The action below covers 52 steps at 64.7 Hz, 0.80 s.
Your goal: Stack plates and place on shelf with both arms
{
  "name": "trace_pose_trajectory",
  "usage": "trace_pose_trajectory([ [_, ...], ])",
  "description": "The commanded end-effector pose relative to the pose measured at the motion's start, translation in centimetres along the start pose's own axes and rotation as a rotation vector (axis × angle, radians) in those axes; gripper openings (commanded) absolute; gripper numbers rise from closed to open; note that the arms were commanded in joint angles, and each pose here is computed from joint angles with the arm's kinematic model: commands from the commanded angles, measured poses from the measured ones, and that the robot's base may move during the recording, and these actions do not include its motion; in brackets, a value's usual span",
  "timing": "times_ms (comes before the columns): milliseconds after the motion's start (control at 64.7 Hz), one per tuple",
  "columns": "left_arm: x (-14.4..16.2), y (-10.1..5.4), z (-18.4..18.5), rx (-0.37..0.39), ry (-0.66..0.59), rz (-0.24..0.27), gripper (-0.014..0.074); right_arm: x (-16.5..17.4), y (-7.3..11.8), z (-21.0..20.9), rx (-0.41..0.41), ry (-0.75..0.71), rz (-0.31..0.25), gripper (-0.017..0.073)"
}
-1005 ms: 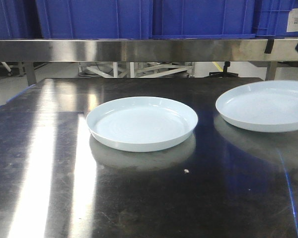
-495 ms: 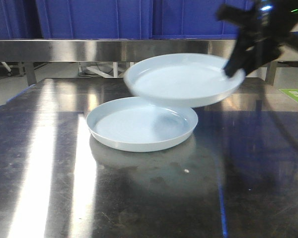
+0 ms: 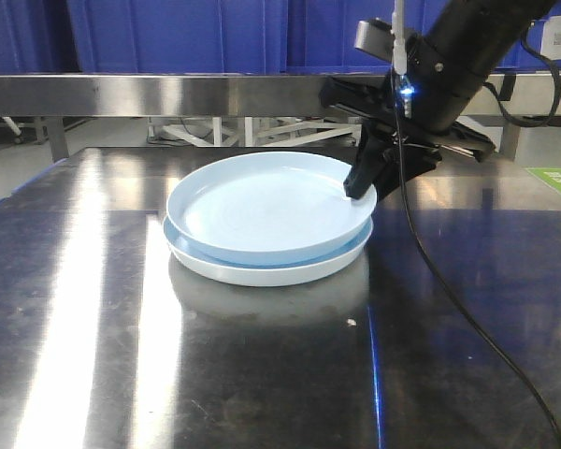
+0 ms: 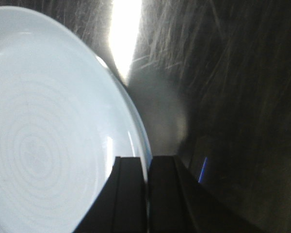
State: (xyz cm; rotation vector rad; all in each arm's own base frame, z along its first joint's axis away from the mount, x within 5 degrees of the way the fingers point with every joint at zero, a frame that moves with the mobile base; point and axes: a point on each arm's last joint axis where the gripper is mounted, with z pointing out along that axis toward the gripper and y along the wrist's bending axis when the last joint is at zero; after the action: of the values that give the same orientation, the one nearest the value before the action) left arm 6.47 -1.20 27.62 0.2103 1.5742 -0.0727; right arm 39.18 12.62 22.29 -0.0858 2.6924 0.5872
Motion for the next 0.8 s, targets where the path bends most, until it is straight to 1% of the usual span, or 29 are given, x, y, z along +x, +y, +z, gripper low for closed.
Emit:
trace_pose_trajectory([
  [0, -1.8, 0.2, -0.1, -0.014, -0.112, -0.015, 0.0082, -1.3, 1.2, -2.6, -0.035, -0.105, -0.005, 0.0227],
  [62, -1.8, 0.2, -0.1, -0.014, -0.112, -0.015, 0.0082, -1.3, 1.1, -2.6, -0.024, -0.103, -0.017, 0.0285],
  [124, -1.8, 0.2, -0.1, -0.014, -0.112, -0.015, 0.0082, -1.2, 1.0, -2.5, -0.003, -0.096, -0.038, 0.0314],
  [201, -1.8, 0.2, -0.1, -0.014, -0.112, -0.015, 0.0082, -1.1, 0.9, -2.5, 0.017, -0.084, -0.053, 0.0315],
  [371, -1.8, 0.2, -0.1, -0.014, -0.112, -0.015, 0.0082, -0.9, 0.8, -1.9, 0.032, -0.067, -0.047, 0.0315],
  [557, -1.8, 0.2, -0.1, -0.014, -0.112, -0.015, 0.0082, -0.3, 1.6, -0.4, 0.026, -0.021, -0.064, 0.0315],
  [789, -1.8, 0.2, -0.1, -0.014, -0.112, -0.015, 0.0082, 0.1, 2.4, 0.1, 0.014, -0.005, -0.062, 0.0315],
])
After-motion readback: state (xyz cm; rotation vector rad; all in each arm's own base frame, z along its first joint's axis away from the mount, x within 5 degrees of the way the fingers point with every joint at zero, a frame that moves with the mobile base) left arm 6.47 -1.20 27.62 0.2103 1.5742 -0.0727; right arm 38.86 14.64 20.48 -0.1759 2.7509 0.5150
